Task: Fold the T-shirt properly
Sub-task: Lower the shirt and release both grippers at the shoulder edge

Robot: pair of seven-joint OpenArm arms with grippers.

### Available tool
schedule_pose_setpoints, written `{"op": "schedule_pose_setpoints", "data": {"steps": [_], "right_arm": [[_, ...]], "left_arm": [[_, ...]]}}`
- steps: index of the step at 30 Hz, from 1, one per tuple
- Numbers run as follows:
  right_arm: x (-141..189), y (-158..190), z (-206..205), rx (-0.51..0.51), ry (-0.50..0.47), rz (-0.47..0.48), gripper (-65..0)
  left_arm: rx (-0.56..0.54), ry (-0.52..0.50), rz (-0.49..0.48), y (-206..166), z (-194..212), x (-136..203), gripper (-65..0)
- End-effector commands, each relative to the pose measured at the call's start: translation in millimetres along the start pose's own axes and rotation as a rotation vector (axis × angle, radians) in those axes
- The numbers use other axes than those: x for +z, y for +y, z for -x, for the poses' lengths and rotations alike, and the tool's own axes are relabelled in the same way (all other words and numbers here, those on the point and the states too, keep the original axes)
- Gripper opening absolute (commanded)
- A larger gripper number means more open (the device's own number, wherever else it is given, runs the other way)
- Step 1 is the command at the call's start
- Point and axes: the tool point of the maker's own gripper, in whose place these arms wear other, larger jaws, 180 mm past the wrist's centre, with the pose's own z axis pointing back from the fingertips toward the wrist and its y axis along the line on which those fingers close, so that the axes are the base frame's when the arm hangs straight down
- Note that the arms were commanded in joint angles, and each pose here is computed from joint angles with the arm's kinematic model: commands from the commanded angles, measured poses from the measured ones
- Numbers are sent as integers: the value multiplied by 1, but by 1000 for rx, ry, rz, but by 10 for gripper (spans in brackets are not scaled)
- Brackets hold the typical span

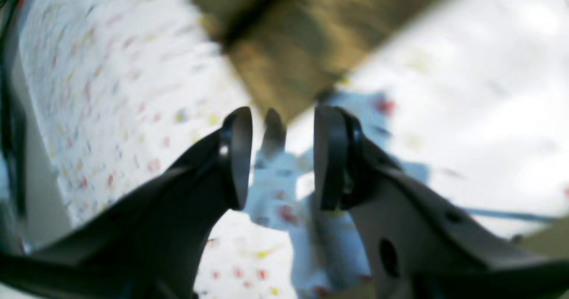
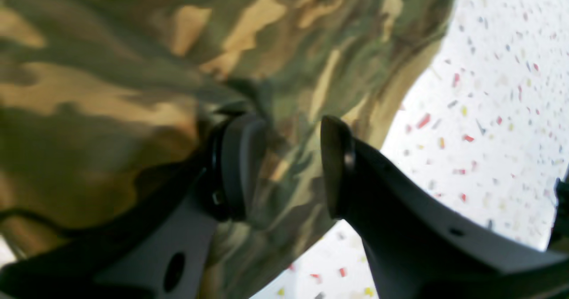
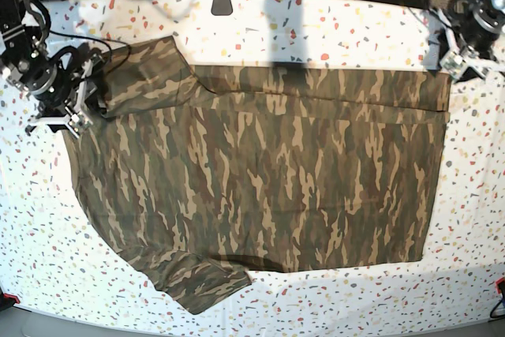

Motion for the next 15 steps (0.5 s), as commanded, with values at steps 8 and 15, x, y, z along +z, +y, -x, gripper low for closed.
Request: {"op": "schedule_pose_setpoints", "data": {"steps": [8, 15], "right_arm": [[13, 11, 1, 34, 24, -20, -400], [20, 28, 0, 44, 18, -55, -399]], "left_arm": [[-217, -25, -13, 9, -9, -5, -424], [-250, 41, 20, 8, 20, -21, -424]]}}
